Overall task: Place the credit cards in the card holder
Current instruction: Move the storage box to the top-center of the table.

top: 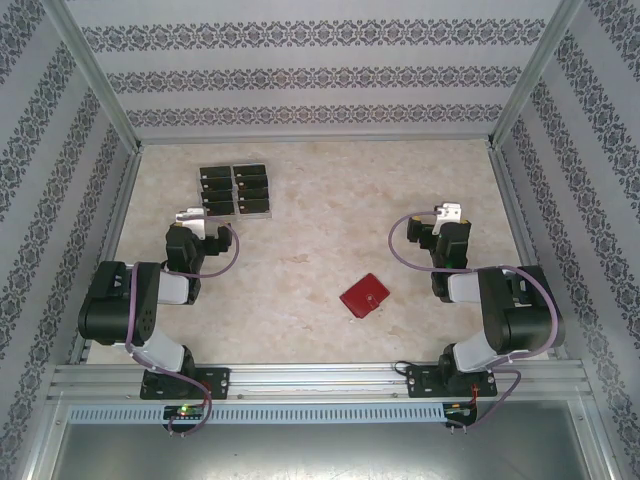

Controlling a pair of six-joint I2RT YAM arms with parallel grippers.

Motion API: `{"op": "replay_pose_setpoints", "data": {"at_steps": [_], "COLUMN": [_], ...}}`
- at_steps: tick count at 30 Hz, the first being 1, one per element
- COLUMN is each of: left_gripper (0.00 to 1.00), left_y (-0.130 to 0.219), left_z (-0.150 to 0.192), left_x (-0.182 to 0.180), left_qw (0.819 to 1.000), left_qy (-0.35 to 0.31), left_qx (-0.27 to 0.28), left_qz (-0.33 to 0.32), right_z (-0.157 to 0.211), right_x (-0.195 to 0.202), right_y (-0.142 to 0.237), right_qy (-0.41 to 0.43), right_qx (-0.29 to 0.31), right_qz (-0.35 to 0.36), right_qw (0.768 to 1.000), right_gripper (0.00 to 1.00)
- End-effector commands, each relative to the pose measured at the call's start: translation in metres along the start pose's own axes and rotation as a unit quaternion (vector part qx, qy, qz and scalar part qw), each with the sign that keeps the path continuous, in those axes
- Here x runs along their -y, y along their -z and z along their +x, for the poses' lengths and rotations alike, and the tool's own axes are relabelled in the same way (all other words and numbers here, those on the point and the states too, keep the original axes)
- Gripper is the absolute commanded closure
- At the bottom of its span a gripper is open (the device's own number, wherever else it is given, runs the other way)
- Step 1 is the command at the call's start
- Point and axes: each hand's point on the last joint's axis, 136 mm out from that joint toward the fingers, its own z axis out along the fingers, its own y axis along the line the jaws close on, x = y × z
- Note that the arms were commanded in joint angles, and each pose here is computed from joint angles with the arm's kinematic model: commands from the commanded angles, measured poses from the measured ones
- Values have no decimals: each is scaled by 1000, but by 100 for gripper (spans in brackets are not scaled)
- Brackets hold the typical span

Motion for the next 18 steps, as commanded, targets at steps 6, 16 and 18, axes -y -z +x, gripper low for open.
{"op": "replay_pose_setpoints", "data": {"at_steps": [6,16,18], "left_gripper": [0,0,0], "left_y": [-4,-5,-5], "left_z": [-4,-3,-4], "left_x": [0,-1,-1], "left_qw": [1000,1000,1000], "left_qy": [7,8,8], "left_qx": [-1,-5,-5], "left_qz": [3,1,0], "right_z": [-13,-13,-13], "right_x": [-4,-4,-4], "right_y": [-1,-2,-2], "right_qy": [4,2,1], "right_qx": [16,15,15], "right_qz": [-15,-18,-19], "right_qw": [1000,1000,1000], "right_gripper": [2,2,2]}}
